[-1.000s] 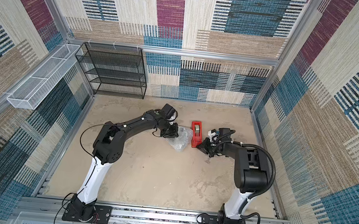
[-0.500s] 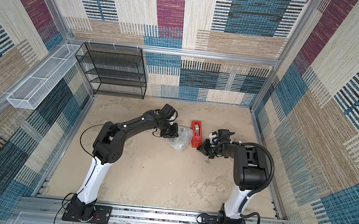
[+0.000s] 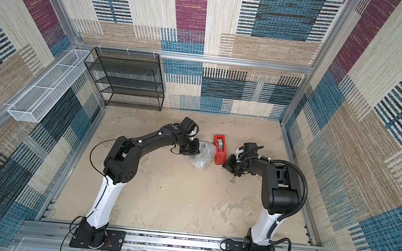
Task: Wrap bowls in bubble wrap
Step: Tear off the tape using the Tape Cutter.
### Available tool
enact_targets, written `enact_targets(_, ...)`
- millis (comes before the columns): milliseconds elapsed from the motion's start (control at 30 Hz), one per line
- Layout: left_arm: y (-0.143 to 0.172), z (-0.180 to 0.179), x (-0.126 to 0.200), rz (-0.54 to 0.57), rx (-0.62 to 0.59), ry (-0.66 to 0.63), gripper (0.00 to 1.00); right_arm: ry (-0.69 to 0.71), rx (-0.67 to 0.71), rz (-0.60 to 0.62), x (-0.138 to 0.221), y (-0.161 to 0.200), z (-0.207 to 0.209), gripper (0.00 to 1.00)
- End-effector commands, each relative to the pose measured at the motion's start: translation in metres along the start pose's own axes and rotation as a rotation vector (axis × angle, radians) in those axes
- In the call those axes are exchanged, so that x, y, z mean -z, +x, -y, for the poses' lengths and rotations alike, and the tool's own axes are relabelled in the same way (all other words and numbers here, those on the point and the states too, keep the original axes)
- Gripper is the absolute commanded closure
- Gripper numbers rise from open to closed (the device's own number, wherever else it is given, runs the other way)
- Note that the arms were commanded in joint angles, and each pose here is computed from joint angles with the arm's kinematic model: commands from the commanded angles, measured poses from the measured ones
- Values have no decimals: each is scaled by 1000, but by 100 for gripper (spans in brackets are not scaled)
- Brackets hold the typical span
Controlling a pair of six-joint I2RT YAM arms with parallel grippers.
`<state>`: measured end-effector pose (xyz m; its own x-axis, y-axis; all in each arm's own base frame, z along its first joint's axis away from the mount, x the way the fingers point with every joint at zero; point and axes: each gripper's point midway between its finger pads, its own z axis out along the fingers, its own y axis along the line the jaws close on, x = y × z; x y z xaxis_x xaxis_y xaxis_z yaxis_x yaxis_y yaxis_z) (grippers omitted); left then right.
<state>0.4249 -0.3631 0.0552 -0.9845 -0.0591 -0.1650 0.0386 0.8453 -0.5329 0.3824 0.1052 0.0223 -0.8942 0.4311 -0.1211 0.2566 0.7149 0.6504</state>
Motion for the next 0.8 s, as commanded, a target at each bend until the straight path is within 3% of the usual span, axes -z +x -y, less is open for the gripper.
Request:
enact_targets(0, 10, -5, -1, -38, 9, -17, 83, 109, -18, 19, -5, -3, 24, 100)
enact_targets(167, 10, -4, 1, -38, 5, -14, 83, 113, -32, 1, -13, 1, 31, 100)
enact_targets(567, 11, -3, -7, -45, 11, 14, 84, 428, -6, 103, 6, -26, 67, 100)
enact_targets(767, 10, -1, -11, -48, 7, 31, 84, 522, -10, 121, 2, -33, 79, 100)
